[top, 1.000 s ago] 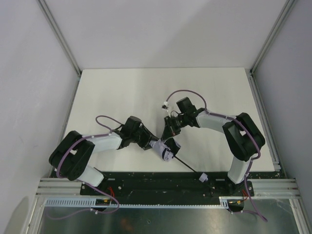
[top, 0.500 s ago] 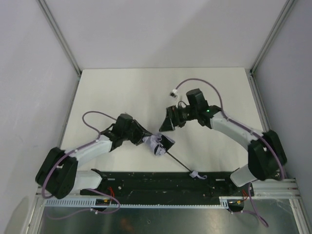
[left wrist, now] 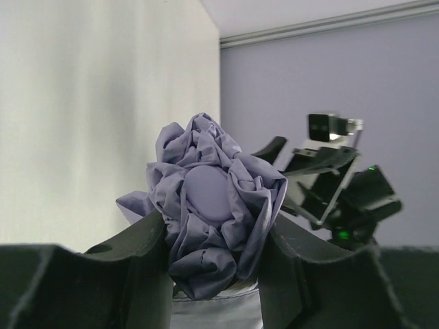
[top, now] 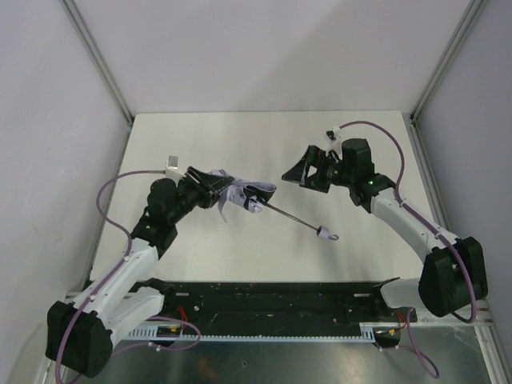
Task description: Put away the umbrella
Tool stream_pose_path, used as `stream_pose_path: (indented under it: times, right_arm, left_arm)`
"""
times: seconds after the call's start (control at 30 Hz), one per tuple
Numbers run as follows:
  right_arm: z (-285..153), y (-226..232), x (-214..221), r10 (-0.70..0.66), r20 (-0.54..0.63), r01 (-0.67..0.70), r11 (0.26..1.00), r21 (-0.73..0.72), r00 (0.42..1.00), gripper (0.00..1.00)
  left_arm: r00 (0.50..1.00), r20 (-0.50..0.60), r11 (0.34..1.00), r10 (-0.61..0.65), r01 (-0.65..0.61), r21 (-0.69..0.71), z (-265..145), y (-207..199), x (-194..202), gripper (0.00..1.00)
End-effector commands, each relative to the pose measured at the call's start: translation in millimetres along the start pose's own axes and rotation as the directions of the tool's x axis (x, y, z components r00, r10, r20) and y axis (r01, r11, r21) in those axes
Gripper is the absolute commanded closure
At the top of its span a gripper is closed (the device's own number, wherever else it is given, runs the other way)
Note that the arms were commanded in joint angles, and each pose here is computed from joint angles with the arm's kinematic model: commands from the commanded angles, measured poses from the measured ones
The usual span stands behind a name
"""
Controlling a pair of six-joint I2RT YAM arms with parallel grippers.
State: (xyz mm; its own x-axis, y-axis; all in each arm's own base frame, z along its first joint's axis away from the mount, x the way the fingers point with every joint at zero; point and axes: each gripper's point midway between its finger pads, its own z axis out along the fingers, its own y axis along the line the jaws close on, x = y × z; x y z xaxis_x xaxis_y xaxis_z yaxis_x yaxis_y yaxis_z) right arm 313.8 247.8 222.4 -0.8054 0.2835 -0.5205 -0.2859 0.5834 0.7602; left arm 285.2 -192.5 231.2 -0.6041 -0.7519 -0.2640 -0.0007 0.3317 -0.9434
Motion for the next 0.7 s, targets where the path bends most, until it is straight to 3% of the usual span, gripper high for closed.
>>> stream_pose_path:
  times: [0.0, 0.1, 0.27, 0.5, 0.67]
  right_arm:
    - [-17.6, 60.6, -12.4, -0.143, 0.102, 0.161, 0.965, -0.206, 0.984, 0.03]
    - [-38.0, 93.2, -9.7, -0.355, 0.210, 0.398, 0.888, -0.228, 0.911, 0.02]
    - [-67.3, 152.6, 10.4, -0.579, 0.366, 0.672, 0.708, -0.216, 0.728, 0.01]
    - [-40.4, 188.0, 24.8, -0.730, 0.357, 0.763, 0.642, 0.068, 0.583, 0.01]
    - [-17.7, 195.0, 19.8, -0.752, 0.313, 0.716, 0.654, 0.243, 0.581, 0.04]
  left_arm:
    - [1.000, 0.022, 0.971, 0.001, -0.006, 0.241, -20.8, -80.0, -14.7, 1.00]
    - [0.999, 0.025, 0.969, -0.028, 0.021, 0.244, -23.7, -84.0, -16.6, 1.00]
    - [0.999, 0.035, 0.982, -0.009, 0.002, 0.190, -21.0, -77.1, -19.2, 1.00]
    - [0.999, 0.045, 0.989, -0.002, -0.005, 0.145, -19.1, -69.1, -20.8, 1.00]
    - [0.998, 0.056, 0.993, 0.012, -0.018, 0.118, -20.4, -65.6, -22.5, 1.00]
